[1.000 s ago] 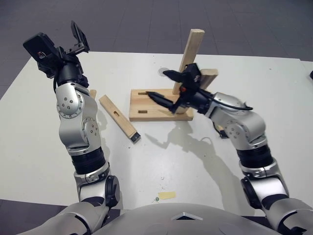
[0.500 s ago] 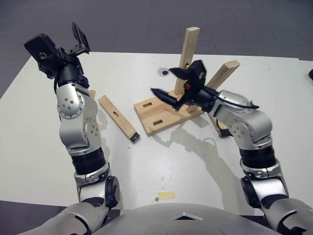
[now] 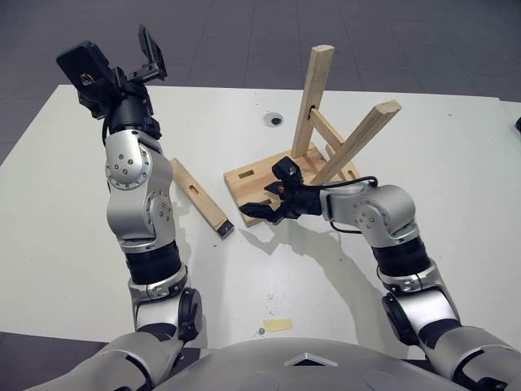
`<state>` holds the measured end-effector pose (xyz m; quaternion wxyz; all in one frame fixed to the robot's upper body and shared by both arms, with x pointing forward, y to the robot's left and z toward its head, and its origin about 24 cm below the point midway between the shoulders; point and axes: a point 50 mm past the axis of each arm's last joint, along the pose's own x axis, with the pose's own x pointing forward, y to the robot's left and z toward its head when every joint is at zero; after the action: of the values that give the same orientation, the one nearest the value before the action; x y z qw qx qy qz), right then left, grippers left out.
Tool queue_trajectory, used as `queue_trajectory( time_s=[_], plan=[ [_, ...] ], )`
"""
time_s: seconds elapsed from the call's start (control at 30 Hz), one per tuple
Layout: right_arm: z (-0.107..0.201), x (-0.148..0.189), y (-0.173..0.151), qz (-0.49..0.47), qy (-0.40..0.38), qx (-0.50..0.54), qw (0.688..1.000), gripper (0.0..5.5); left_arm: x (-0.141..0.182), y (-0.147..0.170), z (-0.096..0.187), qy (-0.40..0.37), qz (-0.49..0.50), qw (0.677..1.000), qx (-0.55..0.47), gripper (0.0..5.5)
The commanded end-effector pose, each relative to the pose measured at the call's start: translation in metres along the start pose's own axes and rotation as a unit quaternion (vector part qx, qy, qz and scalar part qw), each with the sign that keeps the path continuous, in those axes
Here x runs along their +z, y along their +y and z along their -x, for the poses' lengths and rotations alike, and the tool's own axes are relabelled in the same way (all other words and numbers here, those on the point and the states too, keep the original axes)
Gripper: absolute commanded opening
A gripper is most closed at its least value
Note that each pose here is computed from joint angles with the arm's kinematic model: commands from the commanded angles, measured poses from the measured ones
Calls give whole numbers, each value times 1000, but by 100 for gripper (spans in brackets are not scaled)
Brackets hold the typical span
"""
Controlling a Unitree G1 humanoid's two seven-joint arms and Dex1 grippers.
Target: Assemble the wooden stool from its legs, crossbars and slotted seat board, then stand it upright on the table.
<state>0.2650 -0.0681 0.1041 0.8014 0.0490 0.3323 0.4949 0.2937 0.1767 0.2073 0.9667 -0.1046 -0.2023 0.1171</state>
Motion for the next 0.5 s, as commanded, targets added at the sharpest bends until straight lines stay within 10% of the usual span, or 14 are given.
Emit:
queue_trajectory(
  time_s=[0.03, 0.5],
  plan=[
    [8, -5, 4, -7, 27, 13, 1000, 537, -4, 0, 5, 11, -3, 1000, 6, 540],
    [-24, -11, 0, -45, 72, -22, 996, 537, -7, 4, 6, 16, -1, 1000, 21, 540]
  ],
)
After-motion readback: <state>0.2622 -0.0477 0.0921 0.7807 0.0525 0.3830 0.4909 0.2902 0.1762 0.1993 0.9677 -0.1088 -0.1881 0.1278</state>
